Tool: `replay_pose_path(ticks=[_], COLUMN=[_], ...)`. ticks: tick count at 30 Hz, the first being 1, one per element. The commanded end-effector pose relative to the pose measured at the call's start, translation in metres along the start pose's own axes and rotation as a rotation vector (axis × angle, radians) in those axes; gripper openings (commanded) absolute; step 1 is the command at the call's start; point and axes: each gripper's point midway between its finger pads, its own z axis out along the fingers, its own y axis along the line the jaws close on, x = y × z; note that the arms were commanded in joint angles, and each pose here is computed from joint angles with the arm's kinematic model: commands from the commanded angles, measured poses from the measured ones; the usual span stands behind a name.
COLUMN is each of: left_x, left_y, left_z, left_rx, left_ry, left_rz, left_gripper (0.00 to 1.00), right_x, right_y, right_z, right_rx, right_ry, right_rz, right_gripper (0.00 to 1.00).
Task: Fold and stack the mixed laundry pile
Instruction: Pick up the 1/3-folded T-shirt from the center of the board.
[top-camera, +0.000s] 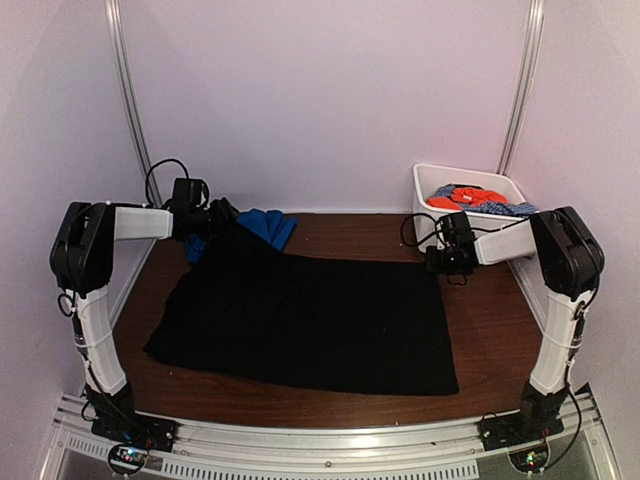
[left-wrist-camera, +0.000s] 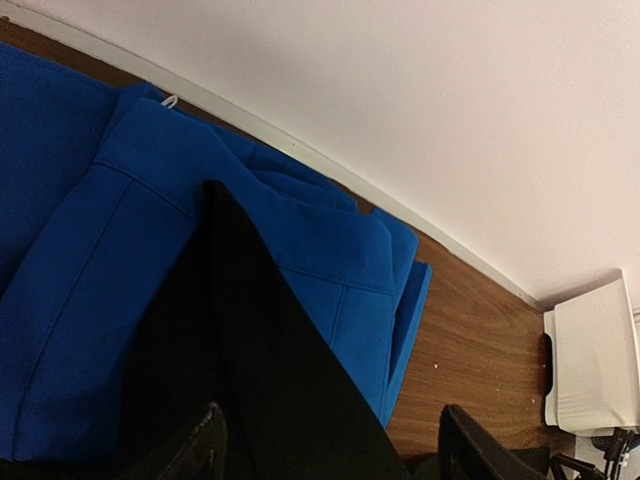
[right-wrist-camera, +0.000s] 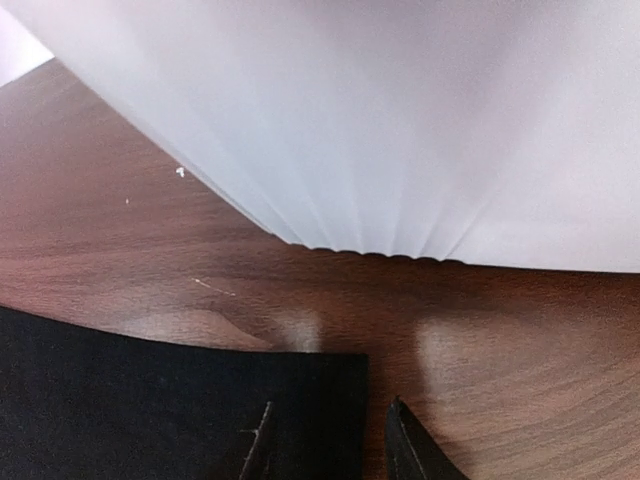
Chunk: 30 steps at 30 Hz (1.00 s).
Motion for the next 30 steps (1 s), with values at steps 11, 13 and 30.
replay_pose_path(ticks=[11,13,30], left_x=[-0.022,-0.025,0.014], left_y=[-0.003,-0.003,0.004], left_z=[-0.003,-0.001,0.011], left_rx=[-0.008,-0.020,-0.012], left_ry=[-0.063,-0.066,0.028], left_rz=[0.017,0.028,0.009], left_gripper=[0.74,0.74,0.61], right_x=[0.001,0.000,-0.014], right_y=[-0.006,-0.004,0.014], right_z=[0.020,0.018,-0.002], right_rx=[0.042,0.034,-0.074], right_ry=[0.061,0.053,-0.035], right_rz=[-0.016,-0.022,-0.008], right_gripper=[0.17,0.04,0.00])
